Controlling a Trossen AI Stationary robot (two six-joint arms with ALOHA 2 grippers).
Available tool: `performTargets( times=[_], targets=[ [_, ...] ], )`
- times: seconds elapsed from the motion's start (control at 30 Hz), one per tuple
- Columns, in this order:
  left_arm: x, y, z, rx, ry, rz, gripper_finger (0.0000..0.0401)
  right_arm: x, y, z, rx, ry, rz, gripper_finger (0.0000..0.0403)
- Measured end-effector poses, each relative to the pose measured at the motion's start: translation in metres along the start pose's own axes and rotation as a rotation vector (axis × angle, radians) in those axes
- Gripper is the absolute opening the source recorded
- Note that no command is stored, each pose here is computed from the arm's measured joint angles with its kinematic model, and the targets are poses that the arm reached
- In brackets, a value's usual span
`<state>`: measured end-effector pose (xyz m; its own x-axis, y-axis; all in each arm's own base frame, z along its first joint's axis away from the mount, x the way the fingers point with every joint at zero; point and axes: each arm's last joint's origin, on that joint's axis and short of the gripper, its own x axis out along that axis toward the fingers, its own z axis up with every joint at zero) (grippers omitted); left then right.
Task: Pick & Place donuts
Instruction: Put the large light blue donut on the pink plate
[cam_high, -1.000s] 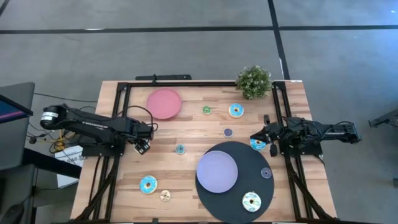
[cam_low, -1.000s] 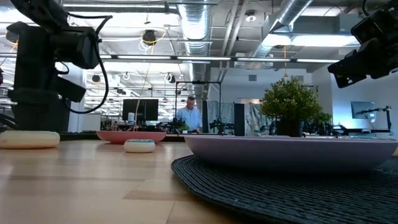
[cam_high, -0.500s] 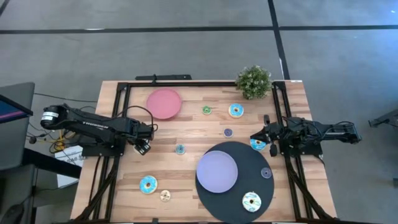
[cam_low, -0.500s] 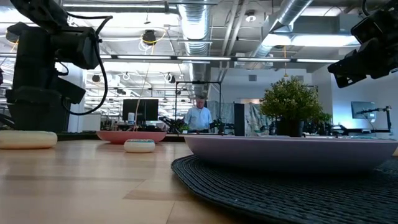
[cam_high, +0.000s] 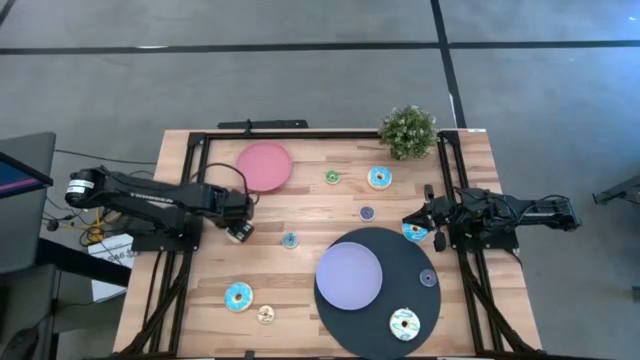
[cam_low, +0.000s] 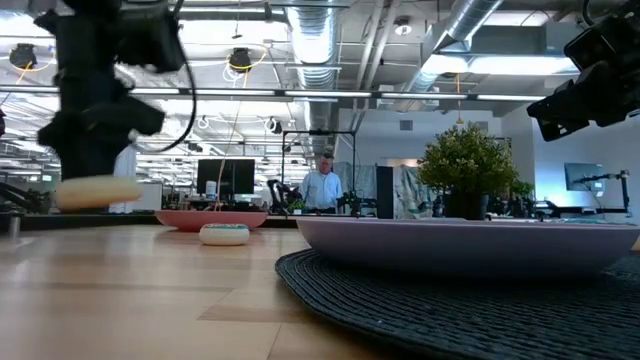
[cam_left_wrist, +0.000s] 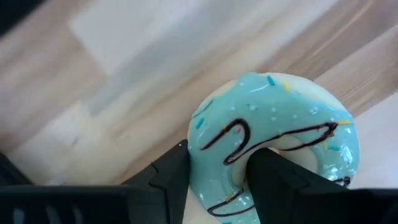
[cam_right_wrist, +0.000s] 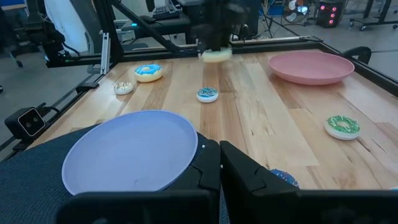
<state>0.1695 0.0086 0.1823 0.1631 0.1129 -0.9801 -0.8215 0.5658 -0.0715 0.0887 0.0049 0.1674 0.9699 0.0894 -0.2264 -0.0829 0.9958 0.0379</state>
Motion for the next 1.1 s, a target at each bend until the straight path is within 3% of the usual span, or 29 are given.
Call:
performTargets(
  times=[0.2, 0.37, 0.77, 1.1],
  targets=[
    [-0.036, -0.021, 0.029, -0.034, -0.240, -0.084, 0.0138, 0.000, 0.000, 0.000, 0.000, 0.000, 0.000, 0.0000],
    [-0.050, -0.017, 0.065, -0.046, -0.311, -0.077, 0.0138, 0.000, 0.000, 0.000, 0.000, 0.000, 0.000, 0.0000],
    [-0.001, 0.026, 0.177, 0.101, -0.119, 0.082, 0.0138, 0.000, 0.000, 0.000, 0.000, -0.002, 0.001, 0.0000],
    [0.030, 0.085, 0.227, 0.131, -0.016, 0.134, 0.0137, 0.000, 0.000, 0.000, -0.001, -0.005, 0.000, 0.0000]
  ],
)
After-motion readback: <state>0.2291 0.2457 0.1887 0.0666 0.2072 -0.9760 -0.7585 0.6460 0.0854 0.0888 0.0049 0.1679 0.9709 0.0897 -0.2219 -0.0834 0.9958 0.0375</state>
